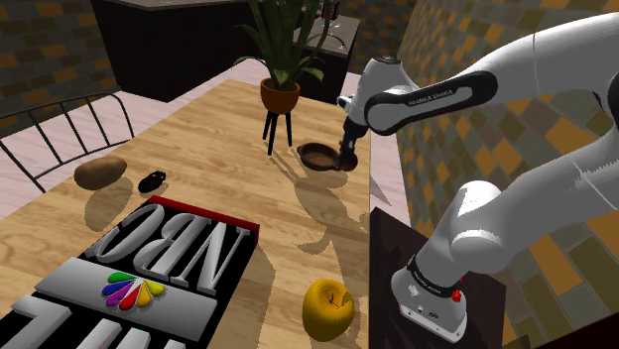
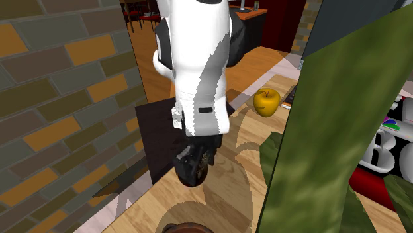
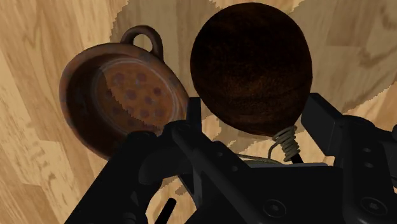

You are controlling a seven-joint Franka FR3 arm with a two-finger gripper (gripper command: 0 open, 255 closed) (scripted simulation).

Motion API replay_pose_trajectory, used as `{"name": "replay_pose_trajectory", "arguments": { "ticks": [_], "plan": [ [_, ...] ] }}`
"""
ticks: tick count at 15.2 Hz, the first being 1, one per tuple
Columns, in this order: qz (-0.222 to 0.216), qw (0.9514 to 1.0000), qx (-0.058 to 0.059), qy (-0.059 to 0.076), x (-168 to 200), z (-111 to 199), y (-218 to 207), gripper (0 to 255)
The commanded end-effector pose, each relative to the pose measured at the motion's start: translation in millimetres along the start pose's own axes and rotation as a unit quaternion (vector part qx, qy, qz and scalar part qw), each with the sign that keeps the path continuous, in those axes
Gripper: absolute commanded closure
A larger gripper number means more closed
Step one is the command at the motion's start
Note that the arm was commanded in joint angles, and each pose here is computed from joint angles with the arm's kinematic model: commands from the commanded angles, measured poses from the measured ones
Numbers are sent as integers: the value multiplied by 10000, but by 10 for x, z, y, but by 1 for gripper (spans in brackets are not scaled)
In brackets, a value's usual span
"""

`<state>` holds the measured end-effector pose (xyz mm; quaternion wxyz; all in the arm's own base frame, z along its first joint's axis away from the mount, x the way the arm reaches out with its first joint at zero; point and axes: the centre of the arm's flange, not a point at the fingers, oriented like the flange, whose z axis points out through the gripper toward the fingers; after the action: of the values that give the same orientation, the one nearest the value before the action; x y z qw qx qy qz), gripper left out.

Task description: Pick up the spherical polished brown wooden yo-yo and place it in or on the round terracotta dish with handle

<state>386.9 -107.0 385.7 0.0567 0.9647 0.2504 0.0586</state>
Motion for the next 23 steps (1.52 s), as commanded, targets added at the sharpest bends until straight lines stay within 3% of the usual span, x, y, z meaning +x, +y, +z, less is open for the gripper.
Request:
{"name": "replay_pose_trajectory", "arguments": {
  "ticks": [1,11,23],
  "plan": [
    [-2,10000,-9,-1,137,68,235,255],
    [-2,10000,-9,-1,833,313,1377,255],
    [-2,10000,-9,-1,779,939,1289,255]
  ]
}}
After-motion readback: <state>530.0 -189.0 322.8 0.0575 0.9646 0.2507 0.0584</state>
